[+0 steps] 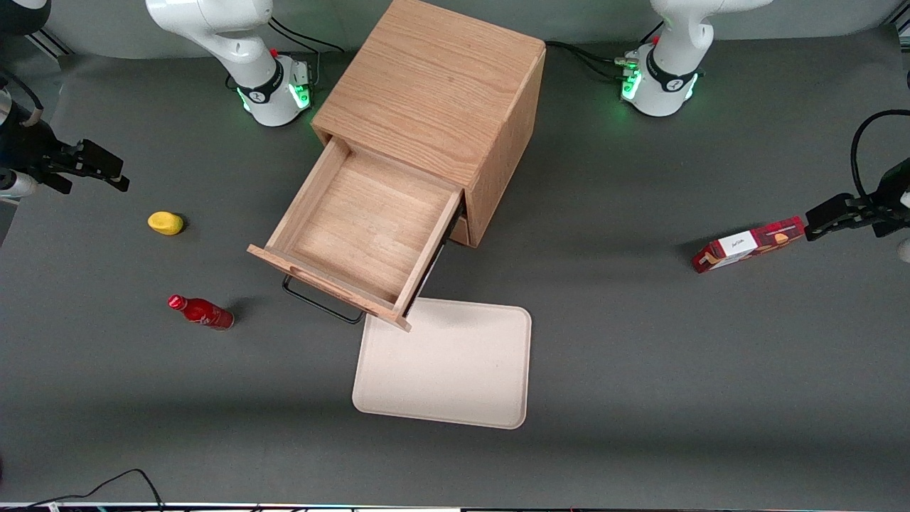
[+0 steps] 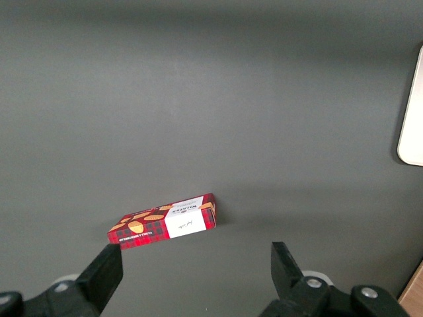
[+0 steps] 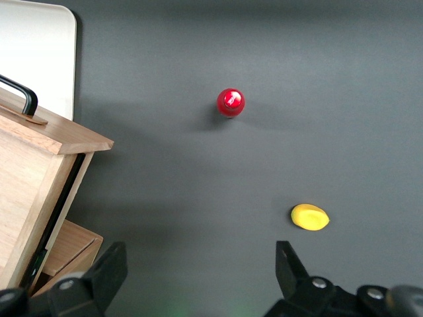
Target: Close top drawer
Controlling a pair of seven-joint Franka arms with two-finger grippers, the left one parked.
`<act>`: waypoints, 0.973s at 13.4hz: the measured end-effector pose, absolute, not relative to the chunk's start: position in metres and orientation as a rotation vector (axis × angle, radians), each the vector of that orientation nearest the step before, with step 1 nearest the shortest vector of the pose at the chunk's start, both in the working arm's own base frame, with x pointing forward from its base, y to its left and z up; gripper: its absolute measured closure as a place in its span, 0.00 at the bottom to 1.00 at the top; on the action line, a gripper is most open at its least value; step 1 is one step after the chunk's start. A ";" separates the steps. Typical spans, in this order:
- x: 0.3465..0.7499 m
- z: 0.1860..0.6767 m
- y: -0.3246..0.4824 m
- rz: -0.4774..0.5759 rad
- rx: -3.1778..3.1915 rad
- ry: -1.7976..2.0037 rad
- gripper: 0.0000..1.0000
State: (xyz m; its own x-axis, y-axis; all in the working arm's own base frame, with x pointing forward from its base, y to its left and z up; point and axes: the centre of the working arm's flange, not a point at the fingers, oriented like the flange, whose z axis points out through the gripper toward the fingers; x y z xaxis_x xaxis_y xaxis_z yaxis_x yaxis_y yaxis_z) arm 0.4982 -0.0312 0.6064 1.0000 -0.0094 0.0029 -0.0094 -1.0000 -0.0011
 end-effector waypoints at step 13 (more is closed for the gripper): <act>0.575 0.582 -0.012 -0.004 -3.134 -0.407 0.00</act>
